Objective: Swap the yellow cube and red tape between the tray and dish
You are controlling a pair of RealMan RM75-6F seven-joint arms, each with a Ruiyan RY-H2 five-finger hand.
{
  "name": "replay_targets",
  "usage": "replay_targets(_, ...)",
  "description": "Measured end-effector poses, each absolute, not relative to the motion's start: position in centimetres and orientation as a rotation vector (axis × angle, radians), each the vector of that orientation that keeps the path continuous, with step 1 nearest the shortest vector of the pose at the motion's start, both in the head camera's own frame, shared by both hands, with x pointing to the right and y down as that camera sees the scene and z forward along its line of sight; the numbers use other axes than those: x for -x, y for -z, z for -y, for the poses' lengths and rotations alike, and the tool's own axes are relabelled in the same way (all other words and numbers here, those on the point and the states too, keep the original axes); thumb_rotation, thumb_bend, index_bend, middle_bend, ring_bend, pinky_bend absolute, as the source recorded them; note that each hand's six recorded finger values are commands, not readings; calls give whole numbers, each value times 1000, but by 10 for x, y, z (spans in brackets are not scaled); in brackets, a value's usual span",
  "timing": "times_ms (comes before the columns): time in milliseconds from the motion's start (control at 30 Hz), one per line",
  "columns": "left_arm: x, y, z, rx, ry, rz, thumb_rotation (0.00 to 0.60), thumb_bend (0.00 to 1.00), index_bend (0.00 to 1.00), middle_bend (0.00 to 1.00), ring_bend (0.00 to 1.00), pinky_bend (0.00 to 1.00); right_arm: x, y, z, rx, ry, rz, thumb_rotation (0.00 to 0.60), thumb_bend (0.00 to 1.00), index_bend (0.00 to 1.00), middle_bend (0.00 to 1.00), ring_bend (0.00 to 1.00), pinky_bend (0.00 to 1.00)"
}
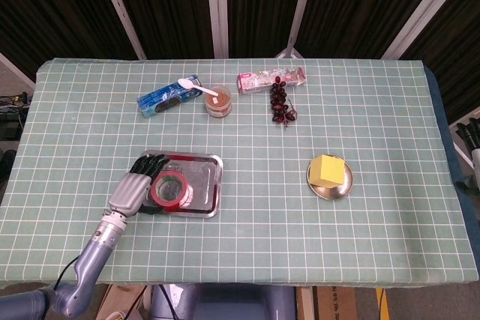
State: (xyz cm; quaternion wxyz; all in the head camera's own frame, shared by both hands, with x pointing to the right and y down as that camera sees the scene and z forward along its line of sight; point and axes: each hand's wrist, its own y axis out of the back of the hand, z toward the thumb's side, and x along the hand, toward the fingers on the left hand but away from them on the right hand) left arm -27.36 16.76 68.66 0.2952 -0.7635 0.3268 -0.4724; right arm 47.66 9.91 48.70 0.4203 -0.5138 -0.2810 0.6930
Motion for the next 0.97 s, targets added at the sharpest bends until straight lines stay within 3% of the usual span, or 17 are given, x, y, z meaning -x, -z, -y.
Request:
replay_targets(267,287,-675,-160,1980,1237,-906,600,51,0,0,0,0,-475,-482,-105,1293,-1718,719,600,217,0,0,0,39)
replay_targets(433,322,-648,-164,1872,1288,-886,600,51,0,0,0,0,-471,-477,-119,1298,-1685,740,600,217,0,0,0,39)
replay_targets(733,440,-578,-197,1565,1503,-960,600,51,0,0,0,0,-479,-474,-186,1293,-1632,860,600,217,0,0,0,39)
replay_targets(967,493,-564,-218,1508,1605,-1034,600,51,0,0,0,0,-504,-475,-234,1270,-1656,984,600,217,0,0,0,39)
